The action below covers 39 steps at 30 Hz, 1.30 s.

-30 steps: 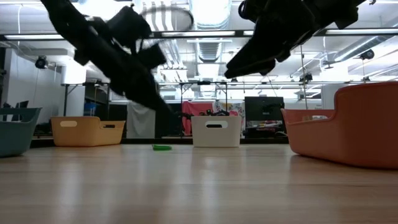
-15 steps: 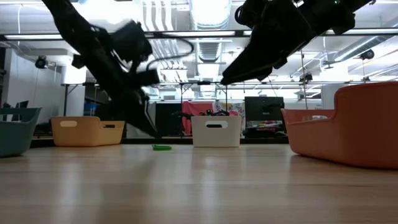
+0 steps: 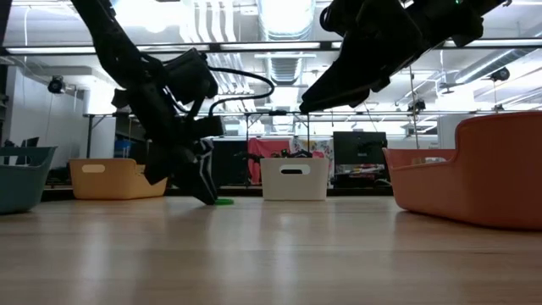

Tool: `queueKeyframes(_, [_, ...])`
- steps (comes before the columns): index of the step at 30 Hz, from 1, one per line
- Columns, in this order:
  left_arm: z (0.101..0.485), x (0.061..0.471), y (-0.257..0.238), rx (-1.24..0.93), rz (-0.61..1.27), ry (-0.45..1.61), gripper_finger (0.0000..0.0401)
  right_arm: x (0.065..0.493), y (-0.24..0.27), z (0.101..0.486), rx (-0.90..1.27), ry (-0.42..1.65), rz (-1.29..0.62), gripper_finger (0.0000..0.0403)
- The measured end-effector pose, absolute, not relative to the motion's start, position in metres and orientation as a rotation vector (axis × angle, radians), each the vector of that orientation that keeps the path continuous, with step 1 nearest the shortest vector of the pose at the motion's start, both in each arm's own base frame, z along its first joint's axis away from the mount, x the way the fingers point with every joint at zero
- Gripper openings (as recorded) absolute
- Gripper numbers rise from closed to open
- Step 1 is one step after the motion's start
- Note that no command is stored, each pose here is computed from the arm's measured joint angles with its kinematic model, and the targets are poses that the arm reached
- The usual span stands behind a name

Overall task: Sort rubber bands into baskets
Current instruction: Put the green rubber band into the white bin

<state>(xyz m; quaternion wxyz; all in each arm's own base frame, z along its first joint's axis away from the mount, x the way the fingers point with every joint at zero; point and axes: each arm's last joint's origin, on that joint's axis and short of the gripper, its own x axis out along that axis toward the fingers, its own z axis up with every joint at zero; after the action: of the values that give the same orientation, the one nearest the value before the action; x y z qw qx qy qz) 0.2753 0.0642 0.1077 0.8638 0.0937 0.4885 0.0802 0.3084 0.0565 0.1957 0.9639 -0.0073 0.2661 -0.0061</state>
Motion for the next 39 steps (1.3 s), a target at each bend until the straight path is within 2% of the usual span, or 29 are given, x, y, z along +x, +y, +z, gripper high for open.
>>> queueKeyframes(6, [0.107,0.275,0.063,0.183,0.158,1.025,0.0012,0.308,0.056,0.196,-0.013,0.538,-0.013,0.0171])
queueKeyframes(15, [0.122,0.273,0.051,0.087,0.079,0.967,0.0000,0.308,0.056,0.196,-0.001,0.538,-0.016,0.0171])
queueKeyframes(32, [0.193,0.261,0.005,0.058,-0.022,0.645,0.0000,0.310,0.057,0.194,0.013,0.533,-0.020,0.0171])
queueKeyframes(39, [0.205,0.259,-0.009,-0.007,-0.037,0.573,0.0000,0.323,0.059,0.190,-0.006,0.418,-0.022,0.0171])
